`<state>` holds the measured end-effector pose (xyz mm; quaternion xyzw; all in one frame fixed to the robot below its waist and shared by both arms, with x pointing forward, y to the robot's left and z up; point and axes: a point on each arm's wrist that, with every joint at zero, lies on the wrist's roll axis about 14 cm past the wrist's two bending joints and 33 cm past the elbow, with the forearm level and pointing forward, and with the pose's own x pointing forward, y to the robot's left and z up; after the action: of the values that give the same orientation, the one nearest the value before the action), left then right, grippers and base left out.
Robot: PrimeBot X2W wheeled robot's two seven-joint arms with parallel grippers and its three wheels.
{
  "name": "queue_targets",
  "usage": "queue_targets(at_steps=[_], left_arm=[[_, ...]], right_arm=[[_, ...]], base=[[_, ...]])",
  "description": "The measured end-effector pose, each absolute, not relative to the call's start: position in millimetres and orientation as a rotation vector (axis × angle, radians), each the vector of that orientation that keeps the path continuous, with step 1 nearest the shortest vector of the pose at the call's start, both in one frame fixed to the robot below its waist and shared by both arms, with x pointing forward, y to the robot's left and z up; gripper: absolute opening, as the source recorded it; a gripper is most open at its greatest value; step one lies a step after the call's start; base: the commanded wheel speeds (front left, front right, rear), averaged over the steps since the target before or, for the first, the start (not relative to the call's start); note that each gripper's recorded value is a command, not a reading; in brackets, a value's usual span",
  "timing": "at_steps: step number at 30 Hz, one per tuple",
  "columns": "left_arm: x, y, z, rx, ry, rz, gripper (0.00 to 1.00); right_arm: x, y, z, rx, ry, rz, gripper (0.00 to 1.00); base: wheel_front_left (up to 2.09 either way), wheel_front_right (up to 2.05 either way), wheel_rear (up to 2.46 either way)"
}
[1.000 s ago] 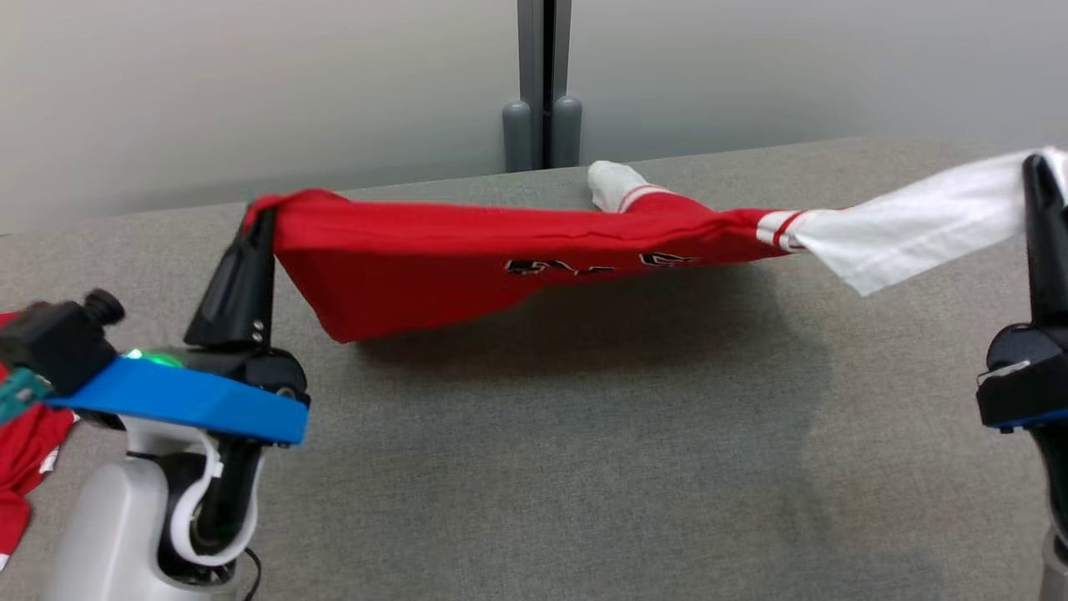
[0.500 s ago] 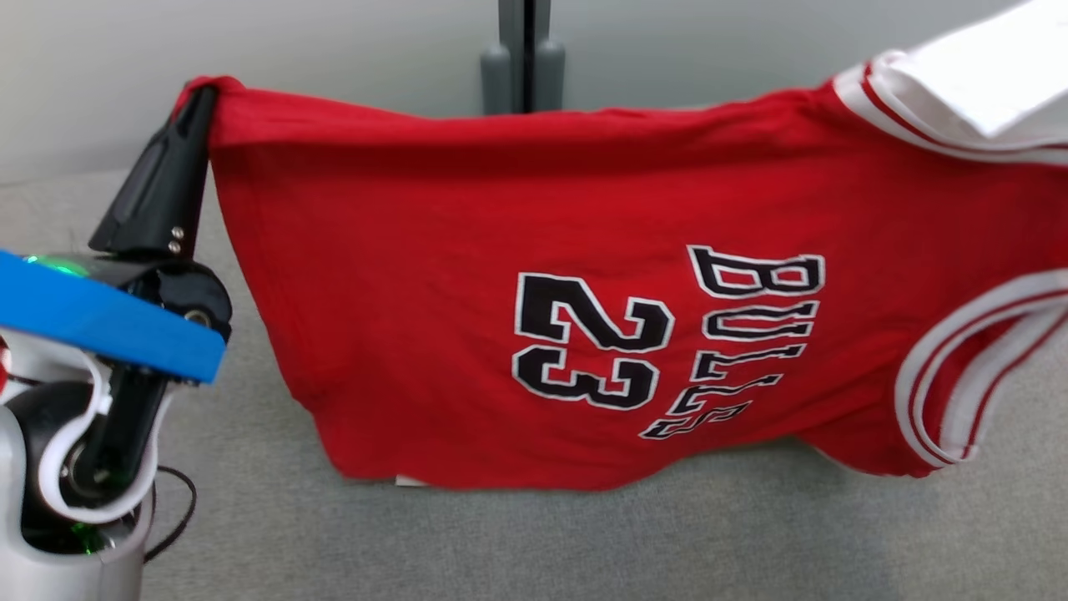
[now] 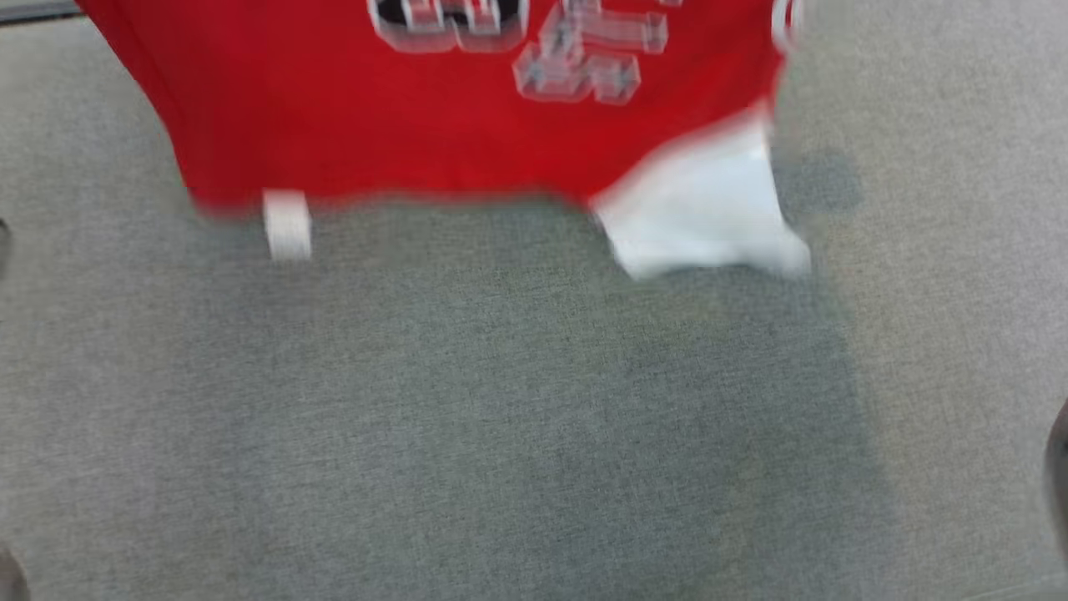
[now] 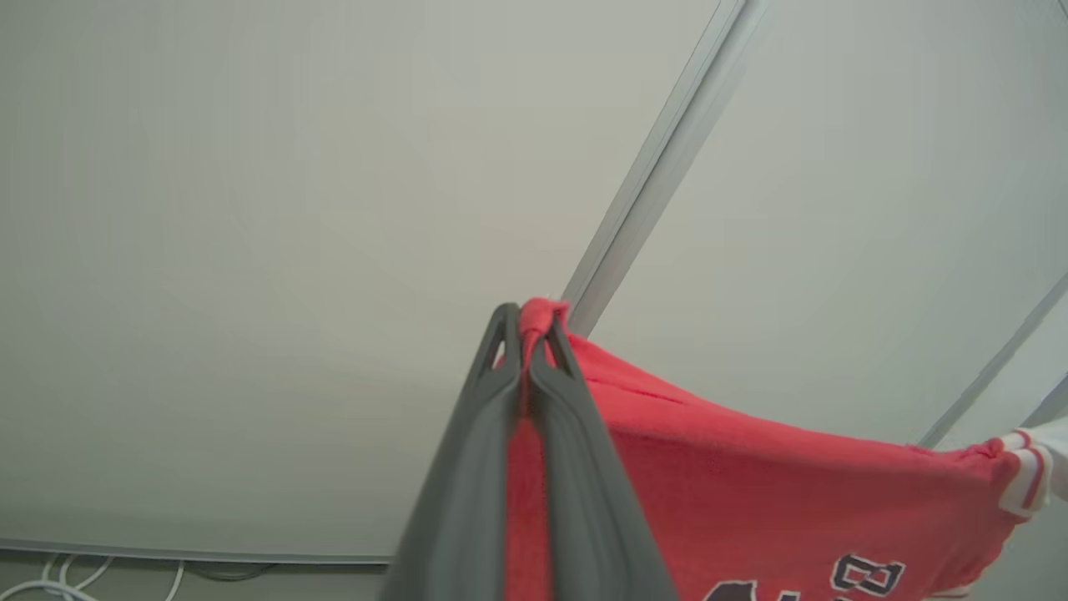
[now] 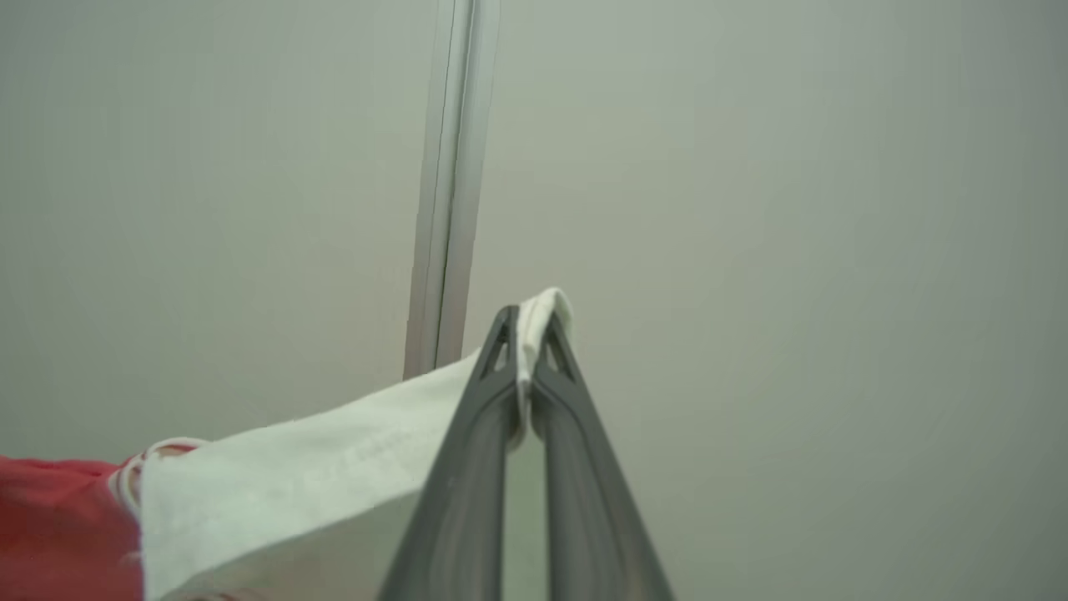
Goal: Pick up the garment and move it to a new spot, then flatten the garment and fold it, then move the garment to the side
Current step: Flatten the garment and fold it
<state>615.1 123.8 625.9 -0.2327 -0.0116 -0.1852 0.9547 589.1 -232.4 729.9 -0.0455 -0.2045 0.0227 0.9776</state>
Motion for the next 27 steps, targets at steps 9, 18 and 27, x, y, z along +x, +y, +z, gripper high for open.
queue_targets(at_steps=[9,18,27], left_arm=[[639.6,138.2,700.9,-0.443,-0.321,-0.380,0.05],[637.7,132.7,539.1,-0.438,-0.026,-0.281,0.00],[549.1,126.3,418.7,-0.499,0.275,-0.195,0.00]], right_arm=[[590.1,-246.1,799.9,-0.122,-0.684,0.017,0.00],[600.0,-275.8,617.5,-0.028,-0.239,-0.043,0.00],[518.9,-277.2,492.5,0.123,0.073,-0.096,0.00]], base=[[0.00,0.00,0.00],[0.00,0.00,0.00],[0.00,0.00,0.00]])
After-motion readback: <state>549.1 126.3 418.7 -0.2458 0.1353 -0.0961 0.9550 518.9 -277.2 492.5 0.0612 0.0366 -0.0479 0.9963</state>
